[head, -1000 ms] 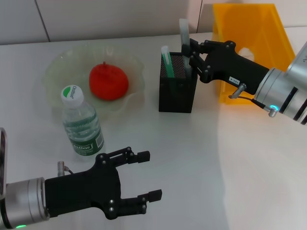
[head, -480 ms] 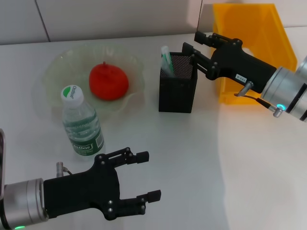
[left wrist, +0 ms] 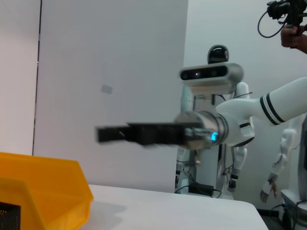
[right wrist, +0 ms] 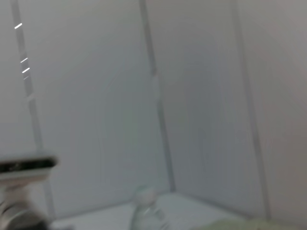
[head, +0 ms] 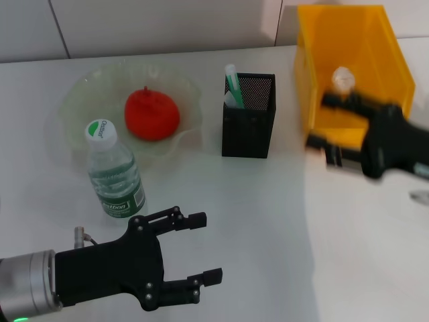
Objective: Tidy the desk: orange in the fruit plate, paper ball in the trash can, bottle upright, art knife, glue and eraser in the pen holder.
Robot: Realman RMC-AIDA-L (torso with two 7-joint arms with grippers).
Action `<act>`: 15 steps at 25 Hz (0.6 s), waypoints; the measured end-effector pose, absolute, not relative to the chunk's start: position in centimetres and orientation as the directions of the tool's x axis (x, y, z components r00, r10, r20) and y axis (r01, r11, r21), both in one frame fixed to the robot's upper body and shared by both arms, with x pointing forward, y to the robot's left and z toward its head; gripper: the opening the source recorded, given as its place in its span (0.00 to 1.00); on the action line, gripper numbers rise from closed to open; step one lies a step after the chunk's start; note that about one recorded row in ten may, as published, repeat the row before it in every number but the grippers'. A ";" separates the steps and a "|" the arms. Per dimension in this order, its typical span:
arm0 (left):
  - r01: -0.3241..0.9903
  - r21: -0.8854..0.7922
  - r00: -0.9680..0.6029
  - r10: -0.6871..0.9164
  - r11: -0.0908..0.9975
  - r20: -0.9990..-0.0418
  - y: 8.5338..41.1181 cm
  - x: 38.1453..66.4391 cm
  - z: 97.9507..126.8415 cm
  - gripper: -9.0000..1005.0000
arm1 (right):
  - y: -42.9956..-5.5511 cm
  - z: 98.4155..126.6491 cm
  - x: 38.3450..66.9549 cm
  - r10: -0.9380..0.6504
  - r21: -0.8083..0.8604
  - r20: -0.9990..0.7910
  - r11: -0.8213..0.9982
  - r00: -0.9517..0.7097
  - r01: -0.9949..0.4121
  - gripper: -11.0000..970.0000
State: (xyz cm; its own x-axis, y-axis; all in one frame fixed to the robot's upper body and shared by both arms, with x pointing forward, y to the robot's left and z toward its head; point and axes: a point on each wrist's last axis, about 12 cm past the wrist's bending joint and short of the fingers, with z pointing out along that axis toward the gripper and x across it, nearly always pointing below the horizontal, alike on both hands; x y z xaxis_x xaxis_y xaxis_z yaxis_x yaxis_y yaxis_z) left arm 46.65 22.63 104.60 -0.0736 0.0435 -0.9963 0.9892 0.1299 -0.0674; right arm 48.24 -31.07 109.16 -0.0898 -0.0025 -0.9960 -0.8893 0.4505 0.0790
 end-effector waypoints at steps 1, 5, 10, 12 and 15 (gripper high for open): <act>0.990 -0.066 -0.073 0.046 0.126 -0.996 22.6 46.7 104.6 0.79 | -31.1 109.2 48.2 -0.003 0.079 -0.996 0.451 -0.090 -0.889 0.78; 0.991 -0.069 -0.075 0.052 0.116 -0.996 22.5 47.1 104.8 0.79 | -31.9 108.6 46.4 -0.066 0.125 -0.985 0.378 -0.161 -0.917 0.80; 0.990 -0.080 -0.089 0.065 0.118 -0.994 23.1 47.5 105.1 0.79 | -31.7 107.2 44.7 -0.109 0.188 -0.966 0.329 -0.235 -0.926 0.80; 0.989 -0.087 -0.096 0.066 0.119 -0.993 23.1 47.5 105.1 0.79 | -31.3 106.7 44.3 -0.119 0.188 -0.965 0.315 -0.235 -0.930 0.80; 0.988 -0.097 -0.106 0.071 0.122 -0.992 23.3 47.7 105.2 0.79 | -30.7 106.1 44.1 -0.117 0.195 -0.963 0.308 -0.241 -0.931 0.80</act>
